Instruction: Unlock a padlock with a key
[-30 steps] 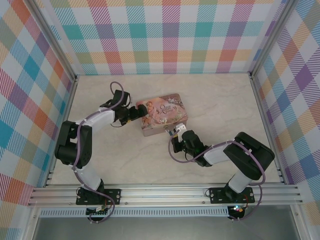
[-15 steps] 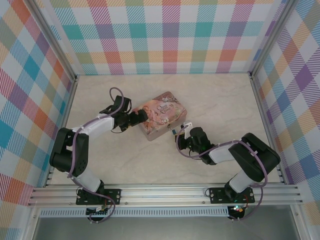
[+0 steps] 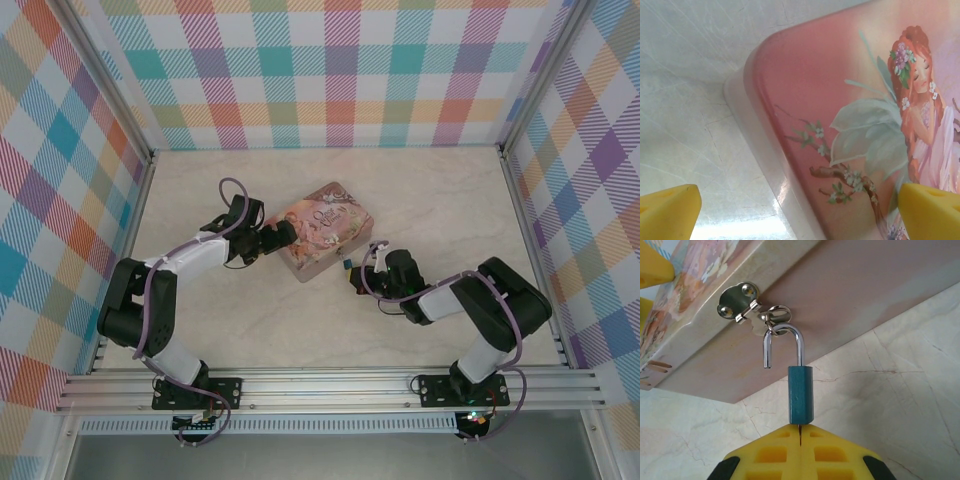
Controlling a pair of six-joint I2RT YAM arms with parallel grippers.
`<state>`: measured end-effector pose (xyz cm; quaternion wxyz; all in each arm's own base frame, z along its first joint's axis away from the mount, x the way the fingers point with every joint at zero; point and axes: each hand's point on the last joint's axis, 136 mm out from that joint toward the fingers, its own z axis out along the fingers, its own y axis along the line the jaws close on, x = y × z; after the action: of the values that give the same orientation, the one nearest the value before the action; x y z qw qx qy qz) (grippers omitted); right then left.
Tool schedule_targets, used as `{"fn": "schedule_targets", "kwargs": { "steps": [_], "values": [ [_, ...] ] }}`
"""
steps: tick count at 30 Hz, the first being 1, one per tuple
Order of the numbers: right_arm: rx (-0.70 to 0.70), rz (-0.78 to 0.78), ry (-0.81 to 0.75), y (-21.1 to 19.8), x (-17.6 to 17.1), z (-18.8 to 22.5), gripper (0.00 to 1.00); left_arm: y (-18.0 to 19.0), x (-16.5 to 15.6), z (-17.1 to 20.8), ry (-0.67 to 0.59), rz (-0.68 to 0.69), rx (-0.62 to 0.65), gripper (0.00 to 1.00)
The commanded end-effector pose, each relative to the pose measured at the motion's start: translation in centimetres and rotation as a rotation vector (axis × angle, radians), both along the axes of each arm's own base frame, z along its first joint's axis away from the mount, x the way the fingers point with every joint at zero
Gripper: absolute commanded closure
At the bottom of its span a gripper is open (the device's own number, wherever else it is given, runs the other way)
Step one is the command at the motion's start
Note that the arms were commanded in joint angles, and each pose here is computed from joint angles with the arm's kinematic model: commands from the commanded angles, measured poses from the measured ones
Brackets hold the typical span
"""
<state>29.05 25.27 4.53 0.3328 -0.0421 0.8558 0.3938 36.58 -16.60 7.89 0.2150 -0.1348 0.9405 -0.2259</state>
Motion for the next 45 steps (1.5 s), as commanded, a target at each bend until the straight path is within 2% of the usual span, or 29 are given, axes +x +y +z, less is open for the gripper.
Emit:
{"fn": "schedule_targets", "kwargs": {
  "steps": [1, 6, 12, 19, 26, 33, 45],
  "values": [
    [0.042, -0.021, 0.003, 0.2, 0.9, 0.8, 1.0, 1.3, -4.1, -3.5, 0.159, -0.011, 0.089, 0.0],
    [-0.014, -0.018, 0.001, -0.6, 0.4, 0.3, 0.83, 1.4, -4.2, -3.4, 0.155, -0.008, 0.093, 0.0],
    [-0.085, -0.029, -0.013, -2.6, -0.3, 0.1, 0.68, 1.5, -4.2, -2.9, 0.142, -0.005, 0.094, 0.0],
    [-0.04, 0.05, -0.089, -2.3, -0.6, 2.9, 0.5, 1.3, -4.5, -2.1, 0.129, -0.009, 0.09, 0.0],
    [0.106, 0.144, -0.031, 0.3, 0.2, 4.4, 0.48, 1.2, -4.9, -1.9, 0.122, -0.002, 0.089, 0.0],
    [0.253, 0.1, -0.043, 0.4, 2.1, 4.0, 0.51, 1.4, -5.3, -2.3, 0.13, 0.004, 0.095, 0.0],
    [0.344, 0.168, -0.071, 1.5, 3.6, 4.2, 0.34, 1.2, -5.0, -2.0, 0.129, 0.002, 0.09, 0.0]
  ]
}}
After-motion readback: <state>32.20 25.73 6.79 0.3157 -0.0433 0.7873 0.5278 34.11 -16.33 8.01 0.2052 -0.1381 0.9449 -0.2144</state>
